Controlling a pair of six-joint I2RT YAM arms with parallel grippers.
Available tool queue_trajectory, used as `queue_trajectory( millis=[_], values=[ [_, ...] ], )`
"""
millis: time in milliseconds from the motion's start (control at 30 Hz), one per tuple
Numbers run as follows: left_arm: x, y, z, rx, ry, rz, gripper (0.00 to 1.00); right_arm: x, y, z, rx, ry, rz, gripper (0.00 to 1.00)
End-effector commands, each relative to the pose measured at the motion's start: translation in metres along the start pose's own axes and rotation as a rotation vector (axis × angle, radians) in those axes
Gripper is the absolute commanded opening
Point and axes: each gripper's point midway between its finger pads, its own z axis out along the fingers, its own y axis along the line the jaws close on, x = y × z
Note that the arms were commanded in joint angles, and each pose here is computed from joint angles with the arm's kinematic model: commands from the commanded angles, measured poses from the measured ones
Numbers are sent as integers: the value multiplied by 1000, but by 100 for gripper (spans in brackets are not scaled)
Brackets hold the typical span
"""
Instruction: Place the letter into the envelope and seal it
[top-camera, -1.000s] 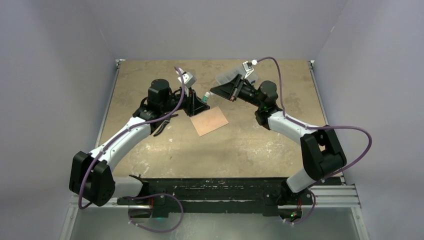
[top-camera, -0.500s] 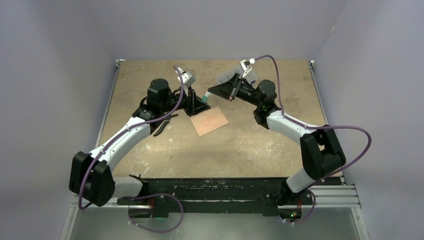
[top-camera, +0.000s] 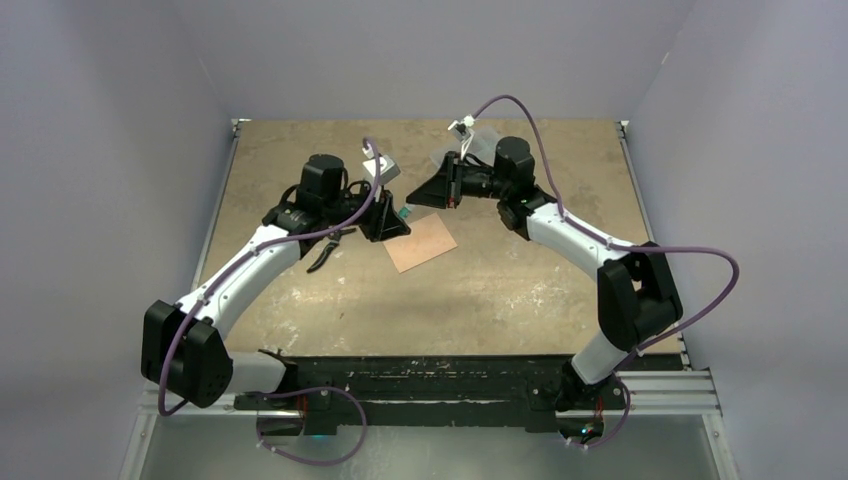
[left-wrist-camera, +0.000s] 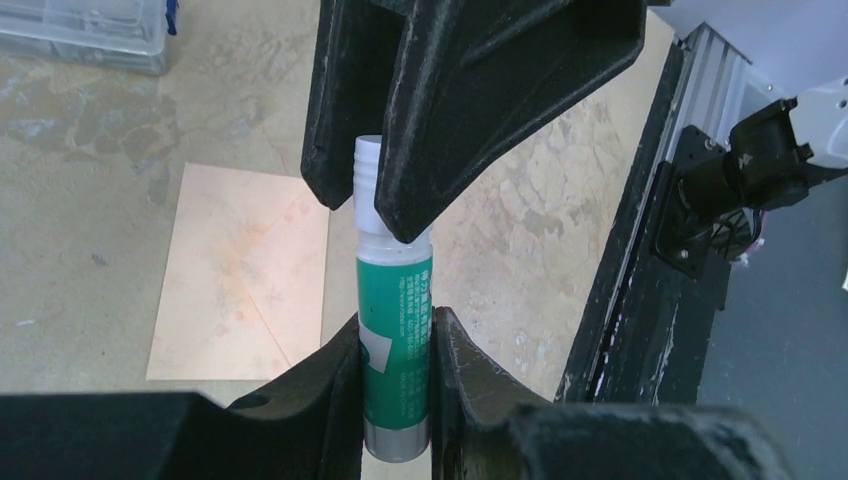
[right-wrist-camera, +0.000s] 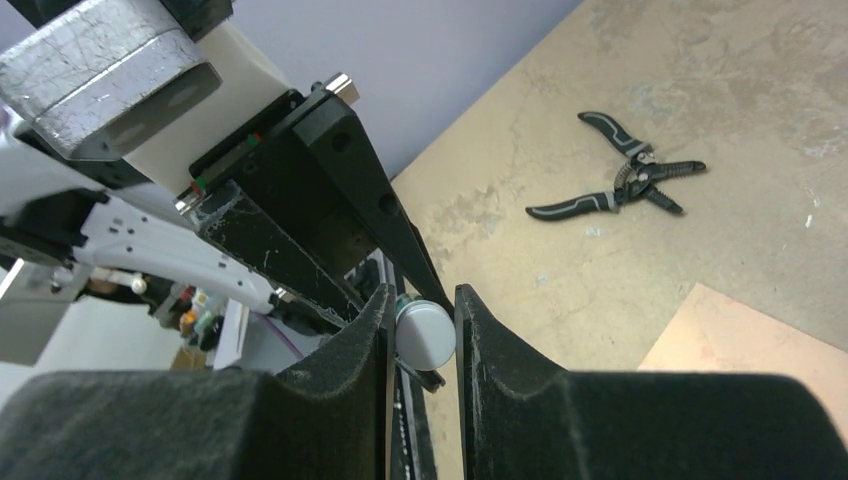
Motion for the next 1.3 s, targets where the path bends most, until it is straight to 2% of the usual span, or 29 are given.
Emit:
queue_trajectory(
  millis=[0,100,200,333,433,533,667,733,867,1000,1167,1267],
  values=[
    [-41,-17,-5,75,-91,172,0,37,11,9,-60,150,-50,10],
    [-54,-17,-9,54,-154,249,0,52,11,8,-72,188,-21,9],
    [-80,-14,-15,-1,-282,338,0,64,16,9,-77,208,7,9],
    [-105,-17,-20,-18,-410,331,0,78,26,19,-67,211,46,9],
    [-110,-12,-21,-47,-435,320,0,84,33,23,-57,199,66,10],
    [-101,-14,-21,-38,-414,325,0,78,35,20,-17,170,74,19],
    [-76,-21,-21,6,-324,317,0,37,23,16,136,69,-16,49],
    [-67,-30,-24,44,-285,284,0,17,17,9,199,25,-35,58],
    [-47,-38,-30,56,-219,226,0,-11,24,-10,207,-40,-66,74],
    [-39,-35,-28,57,-196,216,0,-15,42,-19,154,-36,-93,80],
    [-29,-31,-23,67,-160,240,0,-9,72,-25,26,23,-164,79],
    [-27,-34,-24,83,-156,254,0,-7,69,-24,34,52,-160,77]
  ],
)
